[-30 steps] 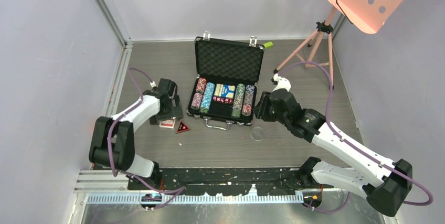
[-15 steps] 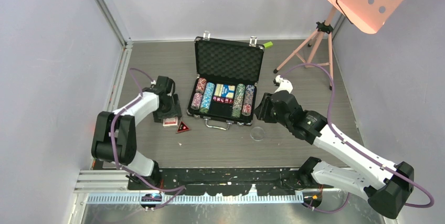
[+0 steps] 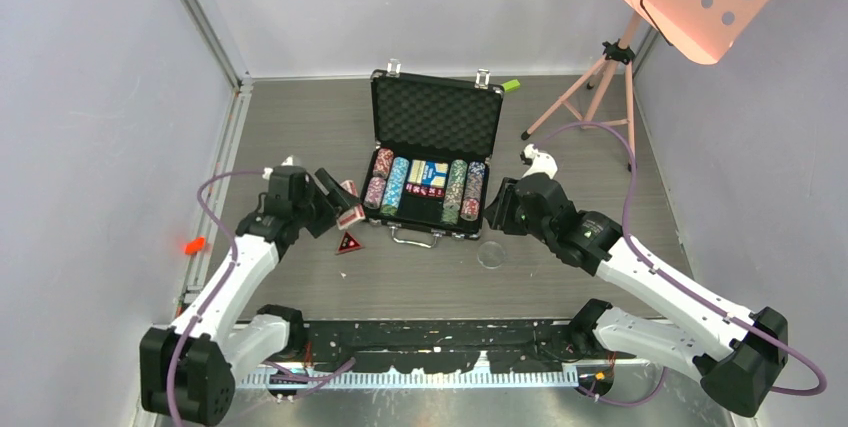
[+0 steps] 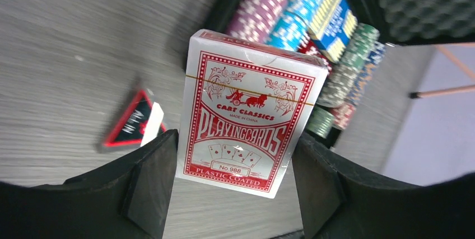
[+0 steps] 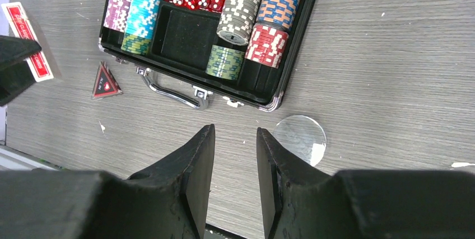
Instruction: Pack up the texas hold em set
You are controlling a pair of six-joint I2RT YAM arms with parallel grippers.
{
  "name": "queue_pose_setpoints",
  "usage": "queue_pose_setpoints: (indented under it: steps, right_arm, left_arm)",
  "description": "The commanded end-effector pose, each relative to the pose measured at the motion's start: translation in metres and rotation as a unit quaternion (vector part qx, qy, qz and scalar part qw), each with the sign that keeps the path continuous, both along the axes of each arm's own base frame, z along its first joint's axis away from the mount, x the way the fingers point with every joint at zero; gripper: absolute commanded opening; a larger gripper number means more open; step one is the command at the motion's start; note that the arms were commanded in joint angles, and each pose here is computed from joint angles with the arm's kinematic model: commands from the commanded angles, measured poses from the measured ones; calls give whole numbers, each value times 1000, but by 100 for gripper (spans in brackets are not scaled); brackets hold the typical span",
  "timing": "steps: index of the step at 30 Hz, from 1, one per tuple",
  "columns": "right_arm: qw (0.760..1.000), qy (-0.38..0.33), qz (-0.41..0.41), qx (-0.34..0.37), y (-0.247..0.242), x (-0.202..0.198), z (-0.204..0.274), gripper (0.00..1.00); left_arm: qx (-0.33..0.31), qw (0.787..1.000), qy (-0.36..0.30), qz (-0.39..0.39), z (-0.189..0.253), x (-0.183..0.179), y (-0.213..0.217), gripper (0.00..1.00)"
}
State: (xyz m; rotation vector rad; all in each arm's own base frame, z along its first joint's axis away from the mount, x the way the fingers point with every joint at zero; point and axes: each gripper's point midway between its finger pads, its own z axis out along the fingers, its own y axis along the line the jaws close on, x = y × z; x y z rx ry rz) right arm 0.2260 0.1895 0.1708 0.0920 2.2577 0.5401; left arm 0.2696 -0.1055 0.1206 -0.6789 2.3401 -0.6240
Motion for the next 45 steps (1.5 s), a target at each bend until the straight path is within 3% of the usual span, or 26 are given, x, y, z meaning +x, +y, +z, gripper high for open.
queue_pose_setpoints:
  steps: [1, 7, 11, 13, 21, 26, 29, 32, 36, 41, 45]
  right_arm:
    - [1000, -17, -9, 17, 4, 9, 10, 39]
    - [999, -26, 10, 18, 13, 12, 16, 40]
    - [999, -29, 11, 18, 16, 17, 17, 40]
    - [999, -30, 12, 22, 17, 17, 19, 40]
    - [999, -33, 2, 20, 10, 14, 21, 40]
    - [999, -38, -1, 15, 4, 11, 26, 40]
    - [999, -39, -6, 10, -1, 10, 25, 40]
    - [999, -41, -10, 7, -6, 7, 27, 40]
    - [999, -43, -17, 4, -10, 6, 25, 40]
    - [999, -35, -14, 1, -8, 6, 19, 40]
    - [1000, -22, 7, 0, 5, 10, 16, 40]
  left_arm:
    - [-160, 986, -43, 30, 35, 3, -45, 33]
    - [-210, 975, -60, 31, 51, -2, -94, 33]
    - [-246, 967, -38, 54, 47, 4, -128, 24]
    - [-254, 965, -21, 66, 42, 7, -140, 28]
    - [-222, 959, -1, 175, 38, 18, -160, 31]
    - [-228, 955, 26, 189, 31, 27, -183, 31]
    - [-207, 956, 42, 202, 17, 28, -186, 42]
    - [-201, 955, 41, 216, 10, 30, -186, 69]
    - [-186, 954, 31, 232, 7, 32, -175, 99]
    - [-130, 967, -3, 219, 25, 27, -152, 100]
    - [-81, 978, -69, 179, 55, 22, -123, 100]
